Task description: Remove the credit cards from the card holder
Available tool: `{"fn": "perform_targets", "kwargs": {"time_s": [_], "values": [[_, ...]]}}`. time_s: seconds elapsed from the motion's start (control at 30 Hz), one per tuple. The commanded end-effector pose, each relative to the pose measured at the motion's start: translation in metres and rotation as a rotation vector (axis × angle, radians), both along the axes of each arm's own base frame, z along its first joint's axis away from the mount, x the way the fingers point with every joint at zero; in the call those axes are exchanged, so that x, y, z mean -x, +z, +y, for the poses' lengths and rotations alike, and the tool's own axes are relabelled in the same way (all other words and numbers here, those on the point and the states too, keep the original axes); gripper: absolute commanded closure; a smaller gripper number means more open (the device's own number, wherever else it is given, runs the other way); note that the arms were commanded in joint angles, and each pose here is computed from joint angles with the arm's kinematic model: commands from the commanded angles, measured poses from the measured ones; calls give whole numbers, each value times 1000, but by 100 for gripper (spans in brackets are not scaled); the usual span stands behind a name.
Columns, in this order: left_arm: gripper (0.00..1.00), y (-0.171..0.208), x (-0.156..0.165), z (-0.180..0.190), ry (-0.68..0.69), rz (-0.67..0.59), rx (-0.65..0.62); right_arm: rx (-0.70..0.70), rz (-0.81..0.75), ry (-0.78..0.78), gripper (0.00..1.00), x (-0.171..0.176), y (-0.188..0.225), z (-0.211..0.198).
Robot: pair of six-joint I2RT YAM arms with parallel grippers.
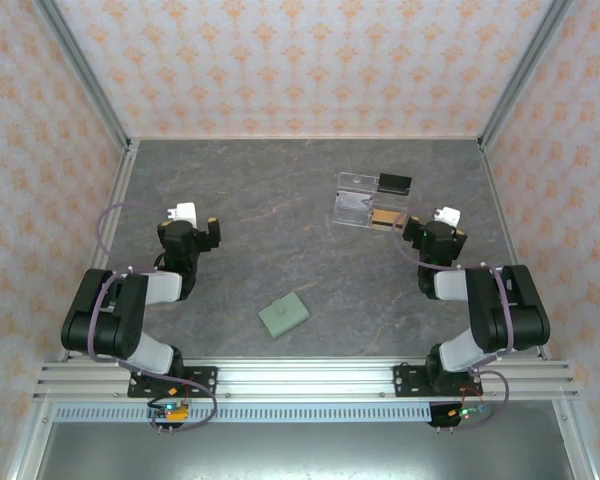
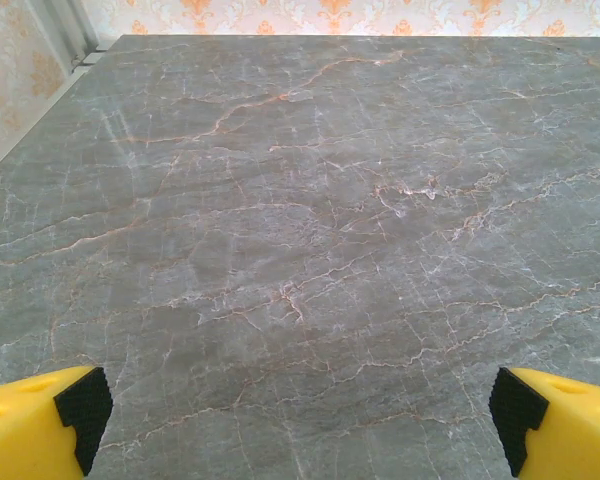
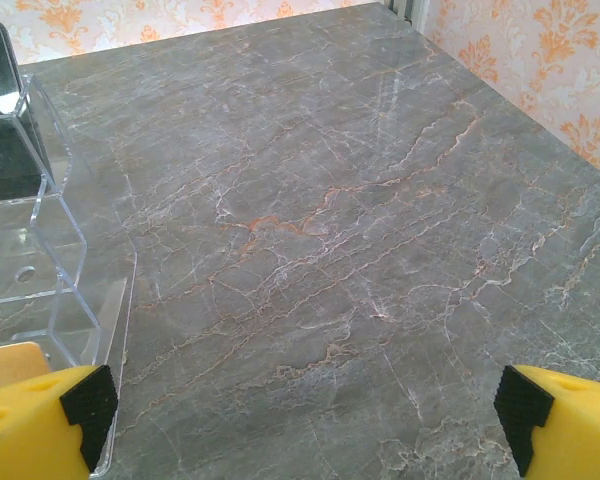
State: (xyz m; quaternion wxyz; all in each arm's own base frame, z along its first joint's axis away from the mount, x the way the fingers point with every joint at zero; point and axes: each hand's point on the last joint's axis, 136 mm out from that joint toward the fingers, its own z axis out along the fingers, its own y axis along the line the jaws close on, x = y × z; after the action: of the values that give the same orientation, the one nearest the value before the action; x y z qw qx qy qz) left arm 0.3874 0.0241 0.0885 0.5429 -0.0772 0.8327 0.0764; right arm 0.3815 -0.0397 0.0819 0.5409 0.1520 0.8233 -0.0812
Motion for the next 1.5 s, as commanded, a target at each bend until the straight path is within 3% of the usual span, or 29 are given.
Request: {"fn": "perform_targets", "kwargs": {"time_s": [0.0, 0.8, 1.03, 1.27, 1.47], "values": [[0, 6, -5, 2, 0, -7, -14, -8, -45, -28, 1, -5, 11, -5], [0, 6, -5, 2, -1, -11, -13, -8, -52, -27, 1, -4, 12, -5], [0, 31, -2, 15, 88, 36, -18, -3, -91, -163, 1, 13, 63, -25], [0, 62, 15, 22, 187, 104, 84, -146, -62, -295, 1, 38, 120, -34], [0, 82, 24, 9, 191, 156, 223, -335, 179, -154, 1, 38, 120, 11]]}}
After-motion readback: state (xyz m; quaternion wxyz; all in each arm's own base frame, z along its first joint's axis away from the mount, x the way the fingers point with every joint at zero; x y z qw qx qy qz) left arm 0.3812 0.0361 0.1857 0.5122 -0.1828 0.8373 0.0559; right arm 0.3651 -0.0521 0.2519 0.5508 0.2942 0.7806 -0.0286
